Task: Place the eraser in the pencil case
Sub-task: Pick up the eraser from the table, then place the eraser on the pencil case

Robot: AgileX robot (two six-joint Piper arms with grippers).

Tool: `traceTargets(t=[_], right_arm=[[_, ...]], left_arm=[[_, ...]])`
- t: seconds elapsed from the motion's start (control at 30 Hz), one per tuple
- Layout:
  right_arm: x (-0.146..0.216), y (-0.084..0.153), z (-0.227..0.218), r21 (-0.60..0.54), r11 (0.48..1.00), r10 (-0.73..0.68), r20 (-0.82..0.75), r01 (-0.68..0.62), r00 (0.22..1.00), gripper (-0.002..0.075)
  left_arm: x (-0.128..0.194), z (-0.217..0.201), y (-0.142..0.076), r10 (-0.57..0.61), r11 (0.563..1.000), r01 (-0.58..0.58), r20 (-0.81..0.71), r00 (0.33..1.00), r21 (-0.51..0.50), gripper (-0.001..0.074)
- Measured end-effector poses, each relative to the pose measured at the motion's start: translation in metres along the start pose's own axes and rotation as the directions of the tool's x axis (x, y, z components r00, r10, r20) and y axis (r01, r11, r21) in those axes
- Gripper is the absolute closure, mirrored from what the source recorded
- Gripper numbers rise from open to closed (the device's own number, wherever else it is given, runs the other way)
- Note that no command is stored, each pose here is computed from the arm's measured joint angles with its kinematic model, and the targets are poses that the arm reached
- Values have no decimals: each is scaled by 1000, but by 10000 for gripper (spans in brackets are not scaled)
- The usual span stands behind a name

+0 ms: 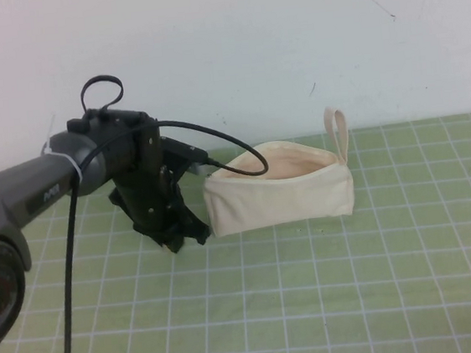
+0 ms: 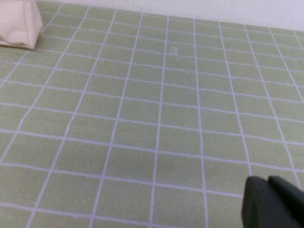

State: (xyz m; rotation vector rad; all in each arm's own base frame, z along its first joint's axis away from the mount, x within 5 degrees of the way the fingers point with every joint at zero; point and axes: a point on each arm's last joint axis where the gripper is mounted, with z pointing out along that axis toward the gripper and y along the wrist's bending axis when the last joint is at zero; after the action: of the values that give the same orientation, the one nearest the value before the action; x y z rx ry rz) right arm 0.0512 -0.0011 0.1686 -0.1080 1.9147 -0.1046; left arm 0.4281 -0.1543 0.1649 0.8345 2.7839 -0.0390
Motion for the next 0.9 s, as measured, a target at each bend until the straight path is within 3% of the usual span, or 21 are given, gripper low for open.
traceTargets(t=[0.2, 0.37, 0.6, 0.77, 0.9], right_arm=[[0, 0, 0, 0, 1000, 0, 0, 0, 1000, 726], [0, 0, 0, 0, 1000, 0, 0, 0, 1000, 726], [0, 0, 0, 0, 1000, 0, 0, 0, 1000, 726], [0, 0, 0, 0, 1000, 0, 0, 0, 1000, 726], [0, 0, 0, 0, 1000, 0, 0, 0, 1000, 726]], left_arm=[[-3, -46, 15, -24, 992, 24, 1, 1000, -121, 641], [-12, -111, 15, -86, 989, 103, 150, 985, -105, 641], [-35, -165, -38, -60, 998, 45, 334, 941, 52, 641], [-52, -151, -88, 45, 997, -69, 395, 917, 47, 641], [-59, -126, -102, 104, 994, -106, 378, 920, -16, 641]])
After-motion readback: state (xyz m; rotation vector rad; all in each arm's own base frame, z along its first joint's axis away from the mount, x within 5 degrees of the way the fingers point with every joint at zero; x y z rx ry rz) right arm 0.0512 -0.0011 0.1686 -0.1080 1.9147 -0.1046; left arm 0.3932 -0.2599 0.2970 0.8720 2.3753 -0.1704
